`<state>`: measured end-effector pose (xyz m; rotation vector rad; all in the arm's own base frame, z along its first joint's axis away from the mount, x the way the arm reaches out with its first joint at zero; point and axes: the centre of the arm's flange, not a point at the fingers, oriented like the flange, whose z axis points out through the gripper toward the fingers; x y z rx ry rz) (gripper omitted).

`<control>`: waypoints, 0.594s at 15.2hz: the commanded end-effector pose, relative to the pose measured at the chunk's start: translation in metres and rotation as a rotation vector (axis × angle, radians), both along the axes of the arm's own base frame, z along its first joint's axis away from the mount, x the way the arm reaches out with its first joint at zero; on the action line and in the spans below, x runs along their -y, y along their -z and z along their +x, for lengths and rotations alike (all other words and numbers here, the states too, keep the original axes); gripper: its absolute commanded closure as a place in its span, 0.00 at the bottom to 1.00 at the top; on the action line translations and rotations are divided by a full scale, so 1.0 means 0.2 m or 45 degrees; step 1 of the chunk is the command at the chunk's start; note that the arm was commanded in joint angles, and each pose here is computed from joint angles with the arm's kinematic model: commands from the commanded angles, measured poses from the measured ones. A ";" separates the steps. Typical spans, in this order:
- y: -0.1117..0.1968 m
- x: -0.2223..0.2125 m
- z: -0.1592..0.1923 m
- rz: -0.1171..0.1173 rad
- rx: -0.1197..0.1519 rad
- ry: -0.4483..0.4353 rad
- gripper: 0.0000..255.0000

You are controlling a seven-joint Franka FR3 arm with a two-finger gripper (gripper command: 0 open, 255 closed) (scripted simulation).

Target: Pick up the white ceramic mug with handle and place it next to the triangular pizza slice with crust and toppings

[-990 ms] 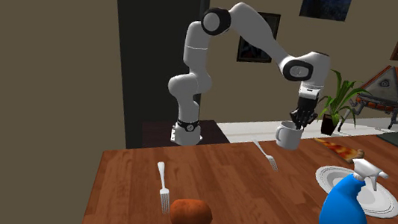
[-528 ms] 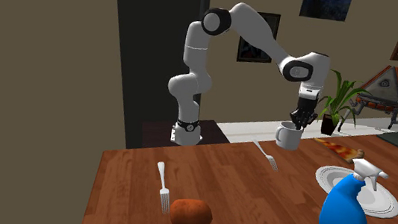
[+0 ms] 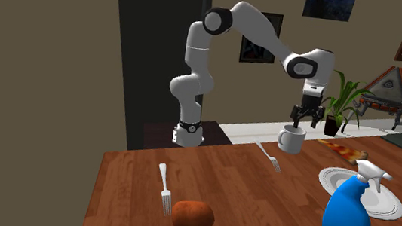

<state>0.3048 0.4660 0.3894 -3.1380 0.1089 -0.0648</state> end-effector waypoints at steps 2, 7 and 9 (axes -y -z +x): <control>-0.17 0.01 0.00 -0.001 -0.001 0.000 0.00; -0.17 0.01 0.00 -0.001 -0.001 0.000 0.00; -0.17 0.01 0.00 -0.001 -0.001 0.000 0.00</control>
